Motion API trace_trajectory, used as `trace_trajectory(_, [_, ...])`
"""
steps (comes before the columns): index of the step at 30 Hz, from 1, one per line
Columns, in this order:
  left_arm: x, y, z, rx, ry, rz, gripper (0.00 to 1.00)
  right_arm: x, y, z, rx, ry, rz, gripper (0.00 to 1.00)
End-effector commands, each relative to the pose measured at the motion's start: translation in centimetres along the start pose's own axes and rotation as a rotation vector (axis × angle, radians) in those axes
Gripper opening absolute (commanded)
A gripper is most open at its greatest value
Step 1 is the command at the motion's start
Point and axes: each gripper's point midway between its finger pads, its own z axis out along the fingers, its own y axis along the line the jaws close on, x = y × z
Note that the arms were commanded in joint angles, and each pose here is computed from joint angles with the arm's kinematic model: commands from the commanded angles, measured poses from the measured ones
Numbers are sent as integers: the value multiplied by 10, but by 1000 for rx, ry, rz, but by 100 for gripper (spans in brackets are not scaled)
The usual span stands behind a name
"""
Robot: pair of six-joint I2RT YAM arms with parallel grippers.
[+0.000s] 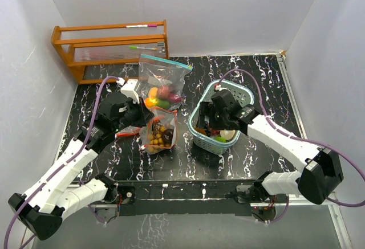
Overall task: Place the food in the zip-top bag and seal the zipper
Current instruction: Pick up the fake fruit from the bin.
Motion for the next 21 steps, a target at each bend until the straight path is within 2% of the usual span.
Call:
trace_trajectory(1, [0,1,-7,2,-18,7,0,-6,21,8,-121,-12,-27,92])
trace_trajectory(7, [2,3,-9,-7,-17,7,0,14,21,26,-165,31,-23,88])
trace_trajectory(13, [3,3,-9,-7,-15,9,0,30,13,39,-152,77,-28,79])
trace_trajectory(16, [4,4,-8,-7,-13,8,0,33,10,42,-150,79,-26,69])
trace_trajectory(21, [4,4,-8,-8,-16,5,0,21,8,36,-150,48,-19,38])
